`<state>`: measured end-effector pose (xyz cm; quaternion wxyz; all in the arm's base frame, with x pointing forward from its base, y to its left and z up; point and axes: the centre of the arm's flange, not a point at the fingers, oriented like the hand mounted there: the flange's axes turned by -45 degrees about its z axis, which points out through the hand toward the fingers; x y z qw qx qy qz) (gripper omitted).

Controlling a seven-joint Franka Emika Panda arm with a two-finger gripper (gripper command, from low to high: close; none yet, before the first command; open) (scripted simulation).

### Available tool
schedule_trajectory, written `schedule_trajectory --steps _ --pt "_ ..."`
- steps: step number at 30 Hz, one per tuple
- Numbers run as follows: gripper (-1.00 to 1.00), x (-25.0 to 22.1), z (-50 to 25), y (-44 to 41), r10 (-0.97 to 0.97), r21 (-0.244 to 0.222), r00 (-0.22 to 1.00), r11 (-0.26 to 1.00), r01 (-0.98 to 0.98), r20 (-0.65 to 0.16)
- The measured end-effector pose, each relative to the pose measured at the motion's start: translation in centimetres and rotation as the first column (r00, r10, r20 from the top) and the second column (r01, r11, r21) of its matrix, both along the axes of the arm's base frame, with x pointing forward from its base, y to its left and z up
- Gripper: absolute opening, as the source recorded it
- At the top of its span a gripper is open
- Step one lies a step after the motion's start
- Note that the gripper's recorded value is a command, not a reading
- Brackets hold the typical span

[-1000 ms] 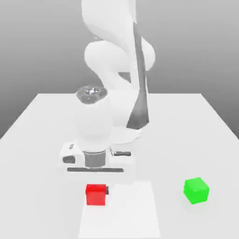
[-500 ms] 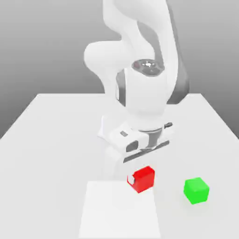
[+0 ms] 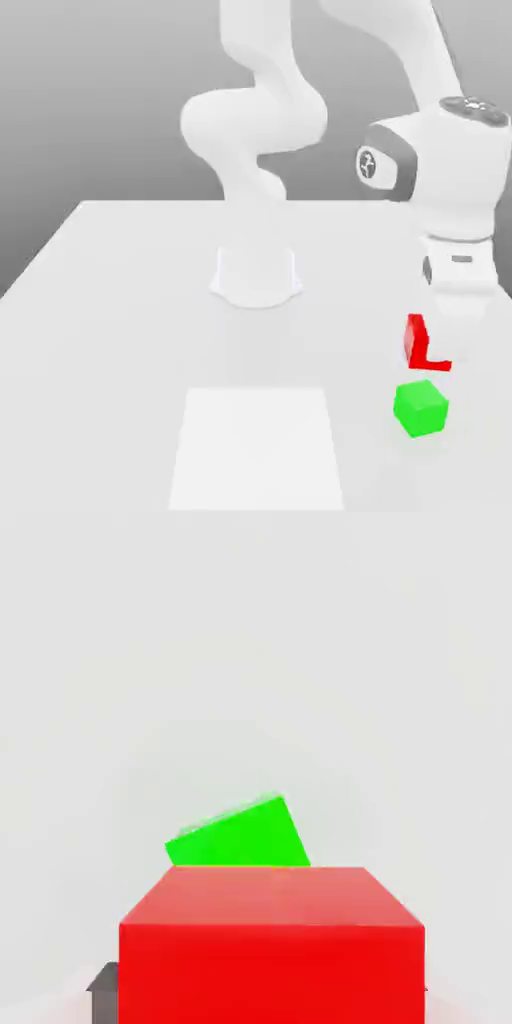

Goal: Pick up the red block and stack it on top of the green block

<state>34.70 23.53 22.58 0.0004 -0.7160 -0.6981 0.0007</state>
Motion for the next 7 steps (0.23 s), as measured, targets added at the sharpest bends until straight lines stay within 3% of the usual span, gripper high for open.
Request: schedule_trajectory --steps 3,4,7 --pt "-1.00 0.5 -3.3 -0.7 -0.017 0.000 1.000 1.000 0.017 0.000" --pt "1.00 0.5 -4.1 -0.8 -0.017 -0.001 1.000 1.000 0.017 0.000" --pt "1.00 0.5 -4.1 -0.8 -0.017 -0.001 1.000 1.000 0.017 0.000"
